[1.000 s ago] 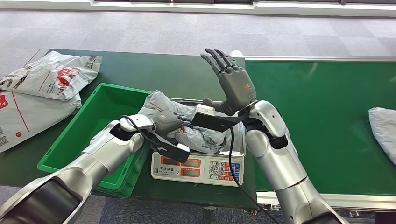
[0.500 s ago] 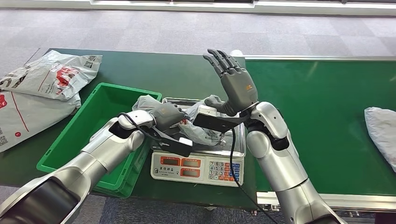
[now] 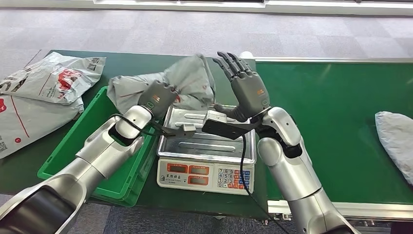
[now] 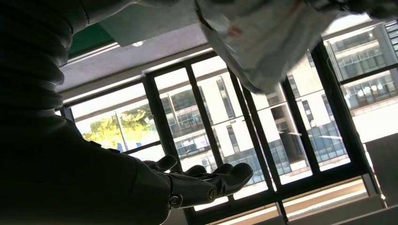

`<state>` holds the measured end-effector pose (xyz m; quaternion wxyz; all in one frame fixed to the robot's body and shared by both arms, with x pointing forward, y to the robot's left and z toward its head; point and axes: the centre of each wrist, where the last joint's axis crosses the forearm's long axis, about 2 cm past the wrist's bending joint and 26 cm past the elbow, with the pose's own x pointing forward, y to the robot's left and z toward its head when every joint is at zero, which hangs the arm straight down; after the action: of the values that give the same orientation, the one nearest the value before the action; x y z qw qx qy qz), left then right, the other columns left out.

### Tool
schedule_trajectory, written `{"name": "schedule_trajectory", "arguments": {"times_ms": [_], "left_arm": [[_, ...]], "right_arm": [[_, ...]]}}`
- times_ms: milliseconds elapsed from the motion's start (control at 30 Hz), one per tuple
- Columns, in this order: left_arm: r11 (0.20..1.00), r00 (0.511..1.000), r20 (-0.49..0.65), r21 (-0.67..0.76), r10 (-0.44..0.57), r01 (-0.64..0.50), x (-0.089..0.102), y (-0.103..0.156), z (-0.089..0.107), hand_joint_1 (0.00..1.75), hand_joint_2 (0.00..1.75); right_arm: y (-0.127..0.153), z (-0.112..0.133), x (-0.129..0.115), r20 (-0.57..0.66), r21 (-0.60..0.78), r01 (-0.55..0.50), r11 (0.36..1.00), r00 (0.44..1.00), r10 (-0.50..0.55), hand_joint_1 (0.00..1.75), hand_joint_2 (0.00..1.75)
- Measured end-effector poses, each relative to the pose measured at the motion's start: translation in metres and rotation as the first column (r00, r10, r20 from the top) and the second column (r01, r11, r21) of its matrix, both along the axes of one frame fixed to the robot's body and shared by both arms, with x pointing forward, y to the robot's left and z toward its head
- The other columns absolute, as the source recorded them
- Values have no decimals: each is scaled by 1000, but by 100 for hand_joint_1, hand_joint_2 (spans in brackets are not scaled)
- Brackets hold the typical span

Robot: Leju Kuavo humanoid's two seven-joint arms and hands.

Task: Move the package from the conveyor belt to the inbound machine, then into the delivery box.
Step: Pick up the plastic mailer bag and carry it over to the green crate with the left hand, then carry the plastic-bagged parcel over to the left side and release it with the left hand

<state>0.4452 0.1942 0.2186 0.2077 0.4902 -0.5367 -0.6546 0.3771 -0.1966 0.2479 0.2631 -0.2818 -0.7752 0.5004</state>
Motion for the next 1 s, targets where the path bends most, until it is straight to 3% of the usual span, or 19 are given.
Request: {"name": "schedule_trajectory", "arguments": {"times_ms": [67, 233, 400, 700, 733, 800, 867, 933, 1000], "left_arm": [[990, 979, 148, -8, 142, -143, 5, 14, 17, 175, 175], [957, 934, 210, -100, 288, -273, 11, 46, 43, 175, 175], [929, 902, 229, -149, 366, -339, 11, 59, 53, 175, 175], [910, 883, 232, -171, 409, -377, 7, 64, 53, 175, 175], [909, 882, 230, -171, 412, -381, 6, 64, 52, 164, 175], [907, 880, 226, -169, 418, -387, 5, 64, 51, 77, 175], [903, 878, 219, -165, 425, -396, 5, 65, 51, 0, 87], [892, 869, 210, -166, 449, -421, 5, 66, 51, 0, 0], [876, 853, 207, -177, 479, -449, 5, 67, 51, 0, 0]], "right_arm": [[0, -5, -6, -3, -3, 4, 1000, 1000, -4, 0, 175], [-1, -13, -17, -8, 2, 13, 1000, 1000, -12, 0, 175], [1, -12, -20, -2, 14, 16, 1000, 1000, -16, 0, 175], [3, -12, -22, -2, 23, 17, 1000, 1000, -17, 0, 175], [3, -12, -22, -1, 22, 17, 1000, 1000, -17, 0, 175], [3, -12, -22, 0, 22, 15, 1000, 1000, -15, 0, 175], [3, -12, -22, 1, 22, 14, 1000, 1000, -14, 0, 175], [3, -11, -21, 3, 21, 13, 1000, 1000, -13, 0, 175], [3, -10, -20, 7, 21, 12, 1000, 1000, -12, 0, 175]]}}
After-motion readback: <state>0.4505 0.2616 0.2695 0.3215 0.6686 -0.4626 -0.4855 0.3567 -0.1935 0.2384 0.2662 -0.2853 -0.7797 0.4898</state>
